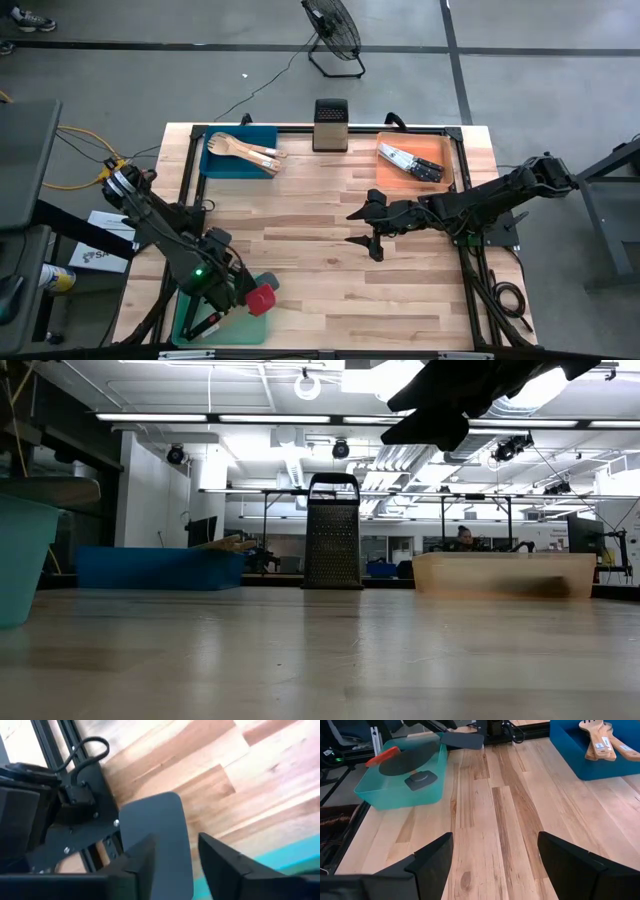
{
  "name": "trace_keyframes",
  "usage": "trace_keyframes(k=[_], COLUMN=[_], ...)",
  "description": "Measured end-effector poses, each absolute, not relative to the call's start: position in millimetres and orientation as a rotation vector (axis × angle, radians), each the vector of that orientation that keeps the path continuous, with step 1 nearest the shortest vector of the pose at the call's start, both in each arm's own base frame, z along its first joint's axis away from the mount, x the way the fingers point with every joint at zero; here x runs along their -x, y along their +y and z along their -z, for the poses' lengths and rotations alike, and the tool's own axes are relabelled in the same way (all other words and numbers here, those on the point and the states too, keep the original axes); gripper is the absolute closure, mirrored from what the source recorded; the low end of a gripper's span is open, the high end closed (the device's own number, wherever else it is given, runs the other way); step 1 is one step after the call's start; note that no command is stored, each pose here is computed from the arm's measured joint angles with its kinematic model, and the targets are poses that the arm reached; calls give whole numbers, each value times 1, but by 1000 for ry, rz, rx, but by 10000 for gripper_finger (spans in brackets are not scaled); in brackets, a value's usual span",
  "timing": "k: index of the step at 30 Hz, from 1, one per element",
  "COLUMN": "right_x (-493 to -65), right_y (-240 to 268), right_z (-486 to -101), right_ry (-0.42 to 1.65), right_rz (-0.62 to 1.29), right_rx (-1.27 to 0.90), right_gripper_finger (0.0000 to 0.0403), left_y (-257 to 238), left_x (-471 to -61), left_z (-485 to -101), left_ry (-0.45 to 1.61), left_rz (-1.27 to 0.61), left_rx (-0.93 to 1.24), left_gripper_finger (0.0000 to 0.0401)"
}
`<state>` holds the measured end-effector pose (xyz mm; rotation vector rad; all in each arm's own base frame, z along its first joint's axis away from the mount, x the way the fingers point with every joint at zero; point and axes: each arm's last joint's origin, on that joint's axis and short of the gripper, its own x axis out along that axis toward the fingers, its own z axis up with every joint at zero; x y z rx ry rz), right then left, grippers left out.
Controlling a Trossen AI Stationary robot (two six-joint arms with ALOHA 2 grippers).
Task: Pick & Place Kitchen Items
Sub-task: Adjust the spatulas in the green bin
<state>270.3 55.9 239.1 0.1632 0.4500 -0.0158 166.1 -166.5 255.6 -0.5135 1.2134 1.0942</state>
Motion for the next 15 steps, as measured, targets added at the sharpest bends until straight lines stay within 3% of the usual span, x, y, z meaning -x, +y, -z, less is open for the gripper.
trace_keyframes(k=[7,15], right_x=[-270,-270], right_y=[56,56], right_z=[-239,-239], right_ry=[451,450], right_rz=[16,16], right_rx=[-164,-162], right_gripper_finger=[120,120], left_y=[-159,-131], left_x=[-158,-158], left_z=[-259,-252], left_ry=[1118,1143], left_rz=[-1068,-1163], left_rx=[501,544], left_gripper_finger=[386,398])
